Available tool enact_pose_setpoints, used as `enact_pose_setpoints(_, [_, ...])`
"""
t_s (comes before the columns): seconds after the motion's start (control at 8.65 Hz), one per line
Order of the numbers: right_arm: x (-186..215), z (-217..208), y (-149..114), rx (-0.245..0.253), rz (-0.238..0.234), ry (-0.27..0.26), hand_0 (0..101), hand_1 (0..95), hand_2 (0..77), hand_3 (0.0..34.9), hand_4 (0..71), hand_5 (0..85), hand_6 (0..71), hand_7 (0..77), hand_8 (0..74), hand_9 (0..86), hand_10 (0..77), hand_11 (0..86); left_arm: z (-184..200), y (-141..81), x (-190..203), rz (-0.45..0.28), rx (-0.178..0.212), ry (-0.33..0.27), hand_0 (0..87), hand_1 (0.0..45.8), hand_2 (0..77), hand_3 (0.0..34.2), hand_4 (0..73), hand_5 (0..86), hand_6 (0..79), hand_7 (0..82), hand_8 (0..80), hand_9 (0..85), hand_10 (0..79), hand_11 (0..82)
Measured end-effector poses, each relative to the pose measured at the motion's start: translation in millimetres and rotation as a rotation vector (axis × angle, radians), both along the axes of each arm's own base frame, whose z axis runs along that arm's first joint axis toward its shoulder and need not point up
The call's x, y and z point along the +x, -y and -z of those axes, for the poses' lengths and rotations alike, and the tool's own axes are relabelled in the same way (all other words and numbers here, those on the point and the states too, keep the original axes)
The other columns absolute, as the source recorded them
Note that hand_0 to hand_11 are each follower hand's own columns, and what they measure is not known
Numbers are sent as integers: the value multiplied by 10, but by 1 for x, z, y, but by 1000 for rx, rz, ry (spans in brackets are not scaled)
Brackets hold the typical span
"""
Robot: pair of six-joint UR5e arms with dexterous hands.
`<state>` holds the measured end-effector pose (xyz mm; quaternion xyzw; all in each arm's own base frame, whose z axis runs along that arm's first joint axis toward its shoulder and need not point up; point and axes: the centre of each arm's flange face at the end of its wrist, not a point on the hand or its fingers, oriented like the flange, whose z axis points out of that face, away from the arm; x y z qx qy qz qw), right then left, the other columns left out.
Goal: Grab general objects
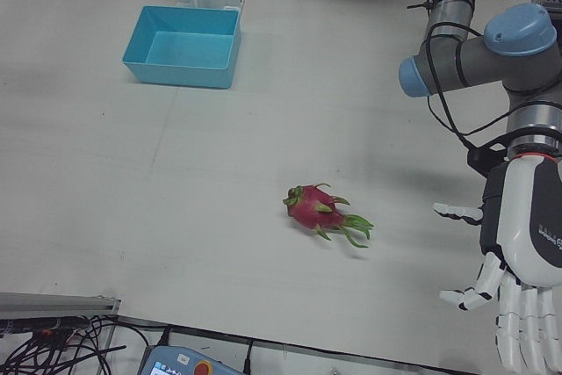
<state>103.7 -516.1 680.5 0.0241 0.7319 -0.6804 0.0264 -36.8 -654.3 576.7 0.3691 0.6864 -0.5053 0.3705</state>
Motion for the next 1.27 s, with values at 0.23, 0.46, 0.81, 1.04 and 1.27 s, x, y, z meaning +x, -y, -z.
enact_pose_setpoints(0.23, [0,0,0,0,0,0,0,60,747,0,0,0,0,0,0,5,0,5,0,0,1,-1,-5,1,801,0,11,138,5,464,5,5,11,5,11,22])
enact_pose_setpoints(0.46, [0,0,0,0,0,0,0,60,747,0,0,0,0,0,0,5,0,5,1,1,0,-2,-4,1,799,0,11,148,5,464,5,5,11,5,11,22])
enact_pose_setpoints(0.81, [1,0,0,0,-1,0,0,60,747,0,0,0,0,0,0,5,0,5,3,0,-5,-14,-9,-2,683,0,11,125,5,464,5,11,11,5,16,27])
enact_pose_setpoints(1.04, [0,0,0,0,-1,0,0,60,747,0,0,0,0,0,0,5,0,5,13,-2,-17,-7,7,-7,678,0,11,137,5,464,5,11,11,5,16,27])
enact_pose_setpoints(1.27, [0,0,0,0,-1,0,0,60,747,0,0,0,0,0,0,5,0,5,65,-14,-32,-4,58,-7,678,0,11,118,5,464,5,5,11,5,16,27])
